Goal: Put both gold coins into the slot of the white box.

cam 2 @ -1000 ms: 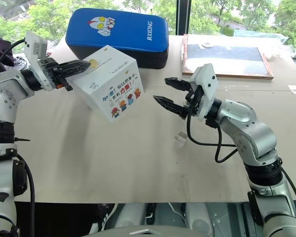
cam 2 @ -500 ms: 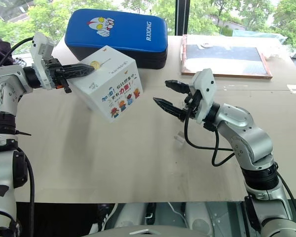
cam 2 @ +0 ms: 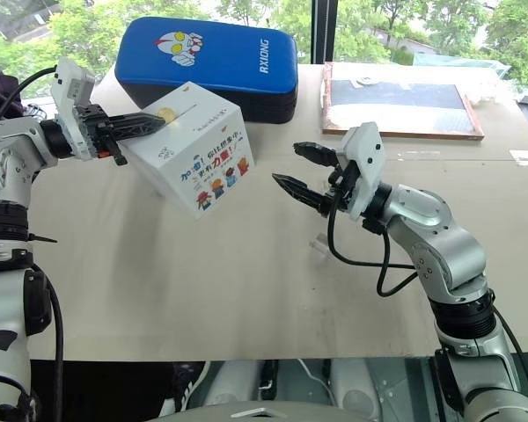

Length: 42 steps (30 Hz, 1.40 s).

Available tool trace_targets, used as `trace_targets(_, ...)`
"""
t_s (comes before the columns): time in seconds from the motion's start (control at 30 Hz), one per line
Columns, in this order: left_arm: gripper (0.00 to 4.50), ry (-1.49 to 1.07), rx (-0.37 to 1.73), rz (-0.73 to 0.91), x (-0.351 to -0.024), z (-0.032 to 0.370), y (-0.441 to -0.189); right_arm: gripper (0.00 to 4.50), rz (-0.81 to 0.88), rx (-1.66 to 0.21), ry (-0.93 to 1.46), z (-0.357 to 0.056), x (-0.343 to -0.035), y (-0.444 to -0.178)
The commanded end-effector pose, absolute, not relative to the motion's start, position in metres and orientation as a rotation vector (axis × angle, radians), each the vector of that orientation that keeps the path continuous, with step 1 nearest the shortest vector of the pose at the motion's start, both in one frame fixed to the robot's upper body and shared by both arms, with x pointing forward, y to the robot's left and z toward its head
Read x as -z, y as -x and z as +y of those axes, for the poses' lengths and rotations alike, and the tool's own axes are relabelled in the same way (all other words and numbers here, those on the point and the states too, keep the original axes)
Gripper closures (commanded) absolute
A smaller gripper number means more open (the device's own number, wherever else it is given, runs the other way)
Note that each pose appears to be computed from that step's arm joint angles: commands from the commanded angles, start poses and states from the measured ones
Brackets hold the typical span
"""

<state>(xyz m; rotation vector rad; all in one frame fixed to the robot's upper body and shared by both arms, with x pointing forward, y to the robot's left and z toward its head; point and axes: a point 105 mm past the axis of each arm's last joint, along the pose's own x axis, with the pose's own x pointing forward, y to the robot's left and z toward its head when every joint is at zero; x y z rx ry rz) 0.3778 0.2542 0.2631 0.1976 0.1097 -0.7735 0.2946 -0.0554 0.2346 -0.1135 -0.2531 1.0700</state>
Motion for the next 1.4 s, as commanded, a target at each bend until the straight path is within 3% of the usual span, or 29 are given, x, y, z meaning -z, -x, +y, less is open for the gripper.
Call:
trace_targets(0.03, 4.50, -0.218, 0.738, 0.146, -0.255, 0.261, -0.378, 1.30, -0.333, -1.079, 0.132, -0.055, -0.251, -0.287)
trace_targets(0.5, 4.50, -0.239, 0.760, 0.196, -0.246, 0.251, -0.376, 1.30, -0.332, -1.074, 0.133, -0.055, -0.250, -0.287)
trace_targets(0.63, 3.44, -0.212, 0.760, 0.203, -0.247, 0.249, -0.374, 1.26, -0.333, -1.073, 0.132, -0.056, -0.250, -0.287)
trace_targets(0.73, 1.91, -0.204, 0.751, 0.203, -0.249, 0.248, -0.374, 1.26, -0.333, -1.071, 0.131, -0.056, -0.250, -0.287)
trace_targets(0.9, 0.10, -0.214, 0.726, 0.189, -0.252, 0.249, -0.376, 1.26, -0.333, -1.073, 0.130, -0.055, -0.250, -0.287)
trace_targets(1.07, 0.10, -0.186, 0.773, 0.017, -0.288, 0.240, -0.370, 1.26, -0.314, -1.040, 0.130, -0.058, -0.245, -0.294)
trace_targets(1.23, 0.10, -0.257, 0.875, -0.061, -0.301, 0.226, -0.352, 1.26, -0.170, -0.776, 0.258, -0.072, -0.207, -0.340)
trace_targets(1.4, 0.10, -0.311, 1.057, -0.122, -0.318, 0.195, -0.320, 1.26, -0.093, -0.600, 0.280, -0.079, -0.181, -0.368)
